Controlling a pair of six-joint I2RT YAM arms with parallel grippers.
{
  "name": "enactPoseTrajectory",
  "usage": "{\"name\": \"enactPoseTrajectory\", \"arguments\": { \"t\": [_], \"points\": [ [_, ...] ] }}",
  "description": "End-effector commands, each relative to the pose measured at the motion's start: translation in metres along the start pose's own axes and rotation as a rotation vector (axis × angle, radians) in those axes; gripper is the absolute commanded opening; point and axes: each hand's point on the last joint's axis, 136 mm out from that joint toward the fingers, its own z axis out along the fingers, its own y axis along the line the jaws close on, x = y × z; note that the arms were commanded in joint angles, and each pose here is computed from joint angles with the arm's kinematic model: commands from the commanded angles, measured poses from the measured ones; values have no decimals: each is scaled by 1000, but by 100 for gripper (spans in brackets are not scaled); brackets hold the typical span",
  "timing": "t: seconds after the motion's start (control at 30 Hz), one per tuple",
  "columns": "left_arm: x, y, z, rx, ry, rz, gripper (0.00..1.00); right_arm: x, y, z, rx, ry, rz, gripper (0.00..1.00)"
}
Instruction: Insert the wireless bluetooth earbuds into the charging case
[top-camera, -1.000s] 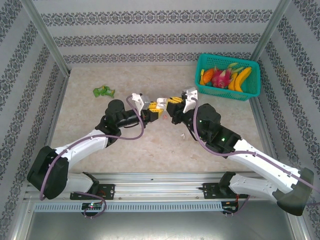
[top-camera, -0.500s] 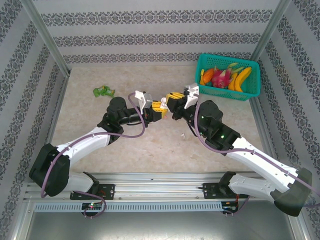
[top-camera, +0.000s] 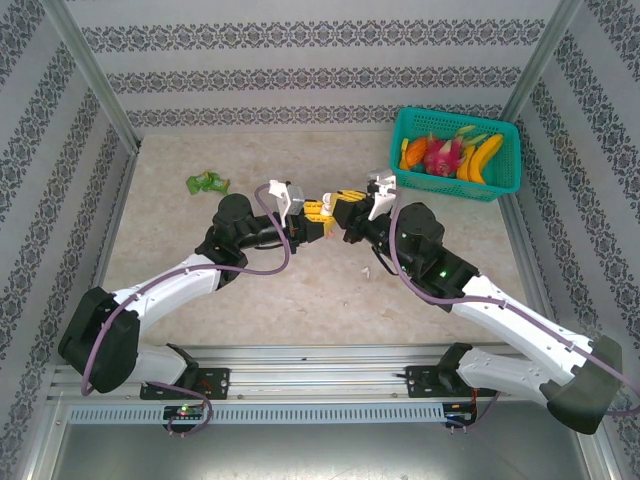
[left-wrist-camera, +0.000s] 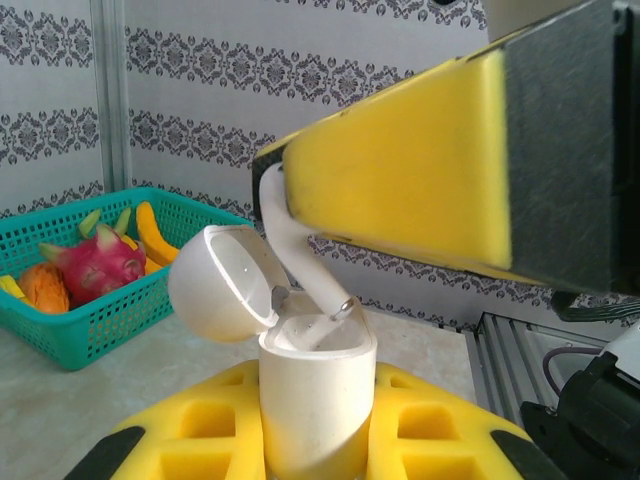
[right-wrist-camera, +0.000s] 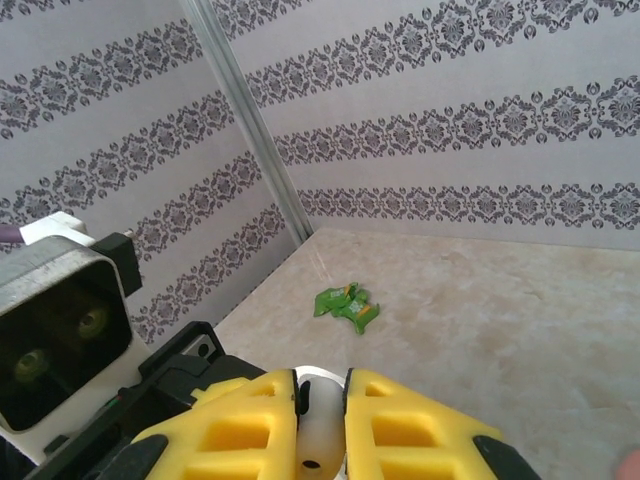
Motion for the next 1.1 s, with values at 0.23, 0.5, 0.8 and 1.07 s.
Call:
{"name": "enactPoseTrajectory", "arguments": {
  "t": [0.23,0.5,0.8,1.07],
  "points": [
    [-26,-9,4,31,-70,39,0,-3,-1,3,-16,-26,30,13],
    [-20,-10,5,31,-60,35,0,-10,4,4,-33,-44,45,13],
    [-21,-10,5,27,-64,37,0,-5,5,9,-43,-24,57,12],
    [-22,-7,5,14,-68,40,0,7,7,12,-51,2,63,11]
  ]
}}
